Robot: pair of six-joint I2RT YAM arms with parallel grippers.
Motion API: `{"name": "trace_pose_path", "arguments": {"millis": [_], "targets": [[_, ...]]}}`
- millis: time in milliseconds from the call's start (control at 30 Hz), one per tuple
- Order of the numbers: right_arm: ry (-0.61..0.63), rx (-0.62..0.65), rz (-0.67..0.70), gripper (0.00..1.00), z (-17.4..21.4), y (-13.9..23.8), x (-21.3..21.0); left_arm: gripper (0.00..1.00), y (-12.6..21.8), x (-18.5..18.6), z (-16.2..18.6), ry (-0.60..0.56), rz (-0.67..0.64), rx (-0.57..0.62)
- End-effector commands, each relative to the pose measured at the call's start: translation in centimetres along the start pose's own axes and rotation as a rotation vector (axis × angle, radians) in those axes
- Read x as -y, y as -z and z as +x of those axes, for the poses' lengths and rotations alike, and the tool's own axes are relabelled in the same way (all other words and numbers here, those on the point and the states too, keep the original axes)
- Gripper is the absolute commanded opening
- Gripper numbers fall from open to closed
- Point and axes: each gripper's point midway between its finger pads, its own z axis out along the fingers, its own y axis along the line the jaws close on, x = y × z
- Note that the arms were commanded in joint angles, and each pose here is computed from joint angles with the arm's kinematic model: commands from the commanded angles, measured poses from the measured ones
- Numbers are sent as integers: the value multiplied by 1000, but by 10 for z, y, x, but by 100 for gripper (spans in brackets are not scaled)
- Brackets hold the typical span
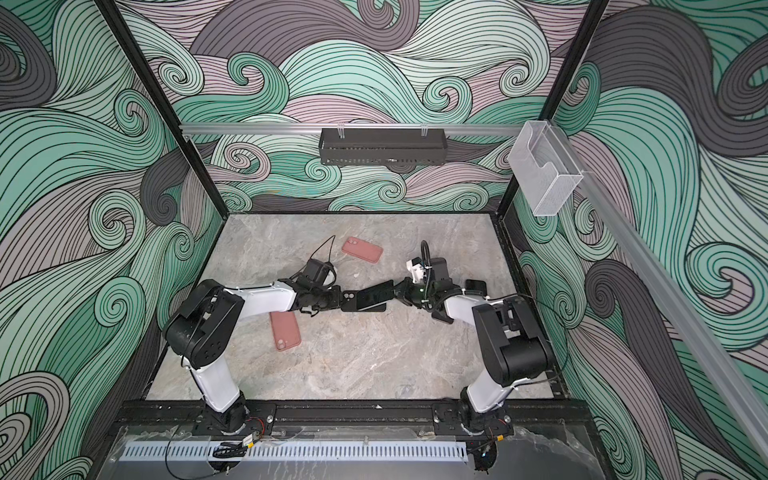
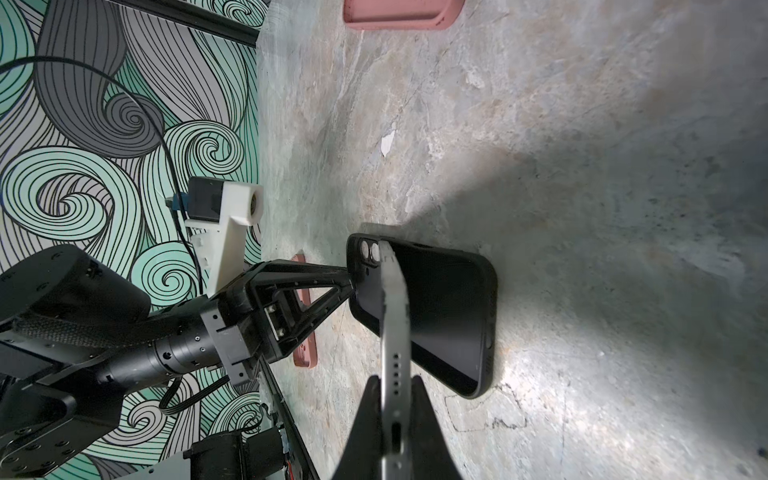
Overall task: Put the phone into the phone case
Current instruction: 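Lower the phone with the right gripper onto the case held by the left gripper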
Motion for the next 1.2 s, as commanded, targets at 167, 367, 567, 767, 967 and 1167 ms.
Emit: {"name": "trace_pose_path", "arguments": {"millis": [167,367,567,767,967,1167], "targets": [[-65,-47,74,7,15,-17,23,20,-6,9,1,18,84,-23],[-52,-78,57,7,19,-27,17,20,-4,8,-3,3,71,-15],[-39,-104,58,7,21,-32,16,20,-1,4,-12,-6,54,-3],[-48,-114,67,9,23,-35,20,26,5,7,-15,-10,73,3],[-60,-128,68,10,26,-41,24,28,5,8,-14,-3,91,-6],[-60,-148,63,11,30,-48,24,28,2,5,-13,6,88,-13]]}}
